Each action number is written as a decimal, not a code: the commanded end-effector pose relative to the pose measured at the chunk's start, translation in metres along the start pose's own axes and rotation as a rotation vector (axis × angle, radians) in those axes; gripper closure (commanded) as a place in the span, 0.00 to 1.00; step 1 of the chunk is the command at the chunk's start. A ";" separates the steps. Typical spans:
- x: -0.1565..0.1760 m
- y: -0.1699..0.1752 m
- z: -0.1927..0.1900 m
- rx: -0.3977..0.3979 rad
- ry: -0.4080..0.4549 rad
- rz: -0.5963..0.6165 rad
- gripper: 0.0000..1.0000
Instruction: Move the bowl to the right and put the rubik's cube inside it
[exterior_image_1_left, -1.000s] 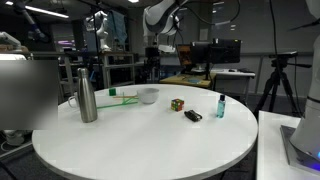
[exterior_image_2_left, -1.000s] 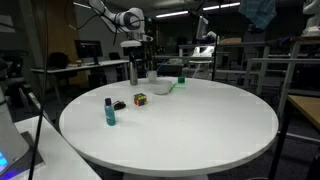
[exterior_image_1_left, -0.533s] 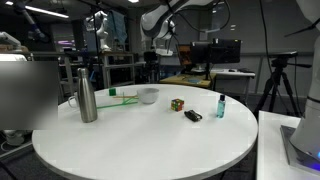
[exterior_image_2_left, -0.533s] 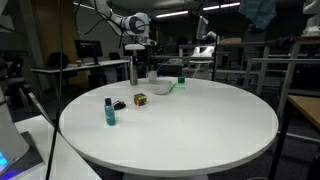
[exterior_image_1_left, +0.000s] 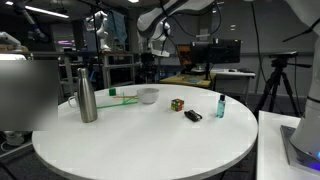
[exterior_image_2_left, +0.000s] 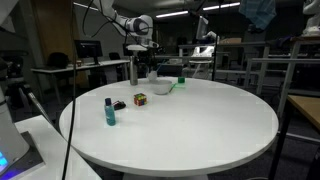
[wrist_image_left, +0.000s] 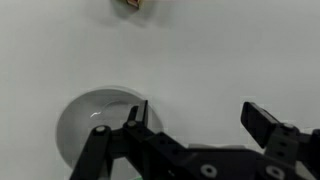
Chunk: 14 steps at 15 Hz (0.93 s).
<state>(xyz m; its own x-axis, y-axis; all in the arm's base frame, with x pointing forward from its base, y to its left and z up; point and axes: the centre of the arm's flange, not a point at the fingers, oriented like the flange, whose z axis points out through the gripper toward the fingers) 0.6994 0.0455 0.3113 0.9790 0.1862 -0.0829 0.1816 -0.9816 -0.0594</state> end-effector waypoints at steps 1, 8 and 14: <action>0.001 0.001 0.002 0.000 -0.002 0.001 0.00; -0.002 -0.006 0.000 -0.020 0.046 -0.025 0.00; 0.008 -0.021 -0.011 -0.020 0.140 -0.057 0.00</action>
<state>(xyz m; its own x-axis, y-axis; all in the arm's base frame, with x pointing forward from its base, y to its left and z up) 0.7103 0.0651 0.3153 0.9769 0.2118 0.0269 0.2129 -0.9759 -0.0479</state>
